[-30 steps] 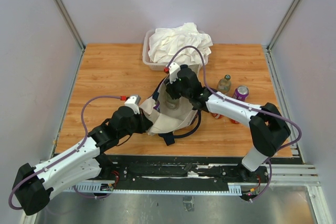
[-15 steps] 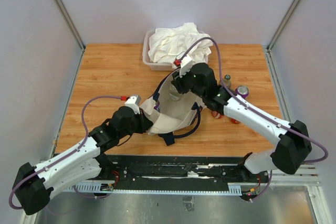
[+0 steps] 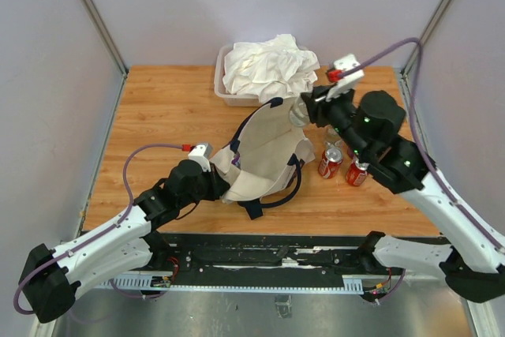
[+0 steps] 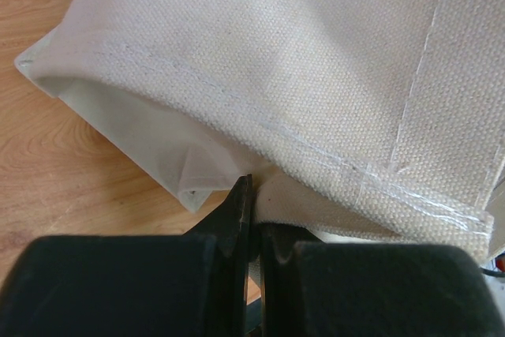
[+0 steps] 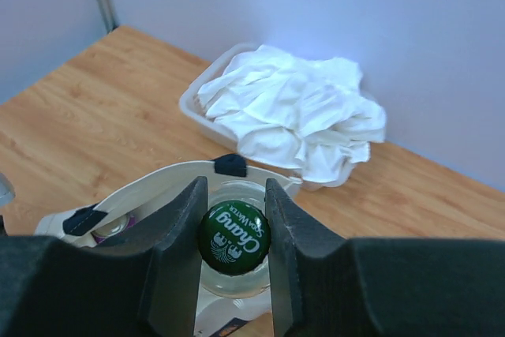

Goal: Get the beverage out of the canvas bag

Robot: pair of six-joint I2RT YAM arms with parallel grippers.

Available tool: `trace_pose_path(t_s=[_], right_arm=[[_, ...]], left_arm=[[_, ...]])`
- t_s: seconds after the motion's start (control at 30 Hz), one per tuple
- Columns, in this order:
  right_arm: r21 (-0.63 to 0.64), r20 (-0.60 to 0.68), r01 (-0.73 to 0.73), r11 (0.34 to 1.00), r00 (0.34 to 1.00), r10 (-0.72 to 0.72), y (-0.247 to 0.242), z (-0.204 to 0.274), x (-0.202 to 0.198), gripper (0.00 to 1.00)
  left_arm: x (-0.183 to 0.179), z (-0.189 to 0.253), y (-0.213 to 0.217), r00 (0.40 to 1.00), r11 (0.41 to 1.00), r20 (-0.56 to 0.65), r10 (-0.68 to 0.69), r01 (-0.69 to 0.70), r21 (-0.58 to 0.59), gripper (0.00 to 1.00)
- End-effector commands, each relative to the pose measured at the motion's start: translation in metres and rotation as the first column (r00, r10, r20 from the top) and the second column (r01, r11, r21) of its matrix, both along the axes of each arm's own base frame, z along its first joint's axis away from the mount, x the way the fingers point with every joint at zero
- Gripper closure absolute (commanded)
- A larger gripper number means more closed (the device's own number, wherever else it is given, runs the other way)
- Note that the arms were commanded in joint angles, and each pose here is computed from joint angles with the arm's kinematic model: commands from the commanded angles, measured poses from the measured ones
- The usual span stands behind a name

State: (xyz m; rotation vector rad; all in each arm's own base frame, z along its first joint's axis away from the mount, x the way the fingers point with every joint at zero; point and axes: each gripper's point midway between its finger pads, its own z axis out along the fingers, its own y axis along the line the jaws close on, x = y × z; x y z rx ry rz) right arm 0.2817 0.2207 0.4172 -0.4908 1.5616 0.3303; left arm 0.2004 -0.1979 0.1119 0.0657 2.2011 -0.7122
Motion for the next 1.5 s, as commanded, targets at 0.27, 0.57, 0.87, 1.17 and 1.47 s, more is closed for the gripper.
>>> trace_pose_path(t_s=[0.27, 0.57, 0.87, 1.17, 1.47], right_arm=[[0.045, 0.054, 0.417, 0.908, 0.906, -0.419, -0.138, -0.006, -0.04, 0.99], [0.017, -0.075, 0.469, 0.883, 0.881, -0.466, -0.161, -0.098, -0.061, 0.99], [0.012, -0.161, 0.484, 0.875, 0.865, -0.476, -0.155, -0.174, -0.06, 0.99], [0.002, -0.199, 0.483, 0.875, 0.858, -0.473, -0.145, -0.212, -0.054, 1.0], [0.007, -0.258, 0.515, 0.857, 0.829, -0.496, -0.145, -0.233, -0.051, 0.99]], left_arm=[[-0.002, -0.012, 0.011, 1.0, 0.998, -0.011, 0.016, -0.015, 0.06, 0.98], [-0.002, -0.015, 0.008, 1.0, 0.998, -0.019, 0.006, -0.004, 0.06, 0.98], [-0.002, -0.017, 0.006, 1.0, 0.998, -0.031, -0.005, 0.008, 0.068, 0.98], [-0.001, -0.017, 0.005, 1.0, 0.997, -0.026, -0.011, 0.013, 0.073, 0.98], [0.002, -0.016, 0.002, 0.999, 0.996, -0.022, -0.028, 0.029, 0.086, 0.98]])
